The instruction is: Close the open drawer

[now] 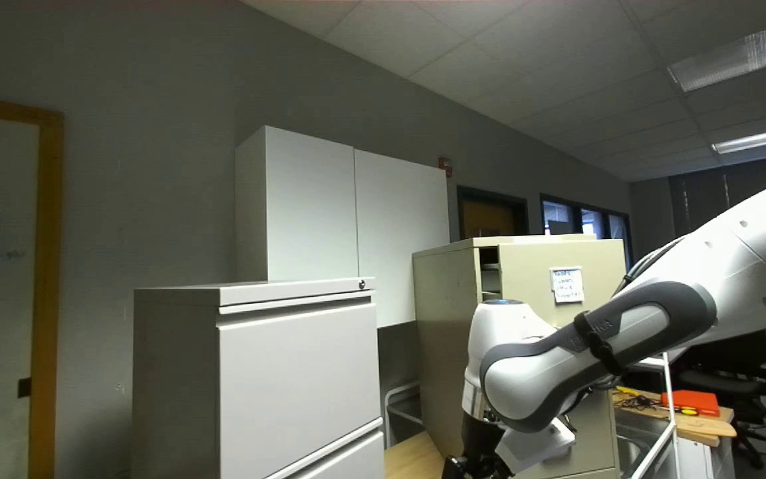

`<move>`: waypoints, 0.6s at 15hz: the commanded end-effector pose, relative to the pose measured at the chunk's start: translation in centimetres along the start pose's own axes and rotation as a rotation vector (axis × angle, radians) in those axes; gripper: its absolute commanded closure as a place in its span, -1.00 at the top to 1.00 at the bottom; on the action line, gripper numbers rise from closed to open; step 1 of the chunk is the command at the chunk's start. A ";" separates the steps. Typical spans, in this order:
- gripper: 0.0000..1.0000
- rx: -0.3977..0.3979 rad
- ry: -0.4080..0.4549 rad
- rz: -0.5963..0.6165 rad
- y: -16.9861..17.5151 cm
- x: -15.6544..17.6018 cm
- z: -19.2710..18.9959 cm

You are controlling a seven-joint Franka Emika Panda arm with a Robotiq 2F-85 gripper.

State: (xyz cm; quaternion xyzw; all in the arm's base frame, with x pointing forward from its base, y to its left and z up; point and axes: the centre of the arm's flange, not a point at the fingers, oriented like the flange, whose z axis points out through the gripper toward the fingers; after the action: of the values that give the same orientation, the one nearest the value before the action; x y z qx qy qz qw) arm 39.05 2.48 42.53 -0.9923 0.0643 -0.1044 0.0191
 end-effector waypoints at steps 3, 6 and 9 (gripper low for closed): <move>1.00 0.000 0.000 0.000 0.0 0.0 0.0; 1.00 -0.001 0.003 0.003 0.0 0.0 0.0; 1.00 -0.012 0.020 0.000 0.0 -0.1 -0.3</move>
State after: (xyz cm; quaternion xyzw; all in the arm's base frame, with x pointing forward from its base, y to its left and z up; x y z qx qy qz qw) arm 39.06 2.45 42.45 -0.9923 0.0646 -0.1036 0.0192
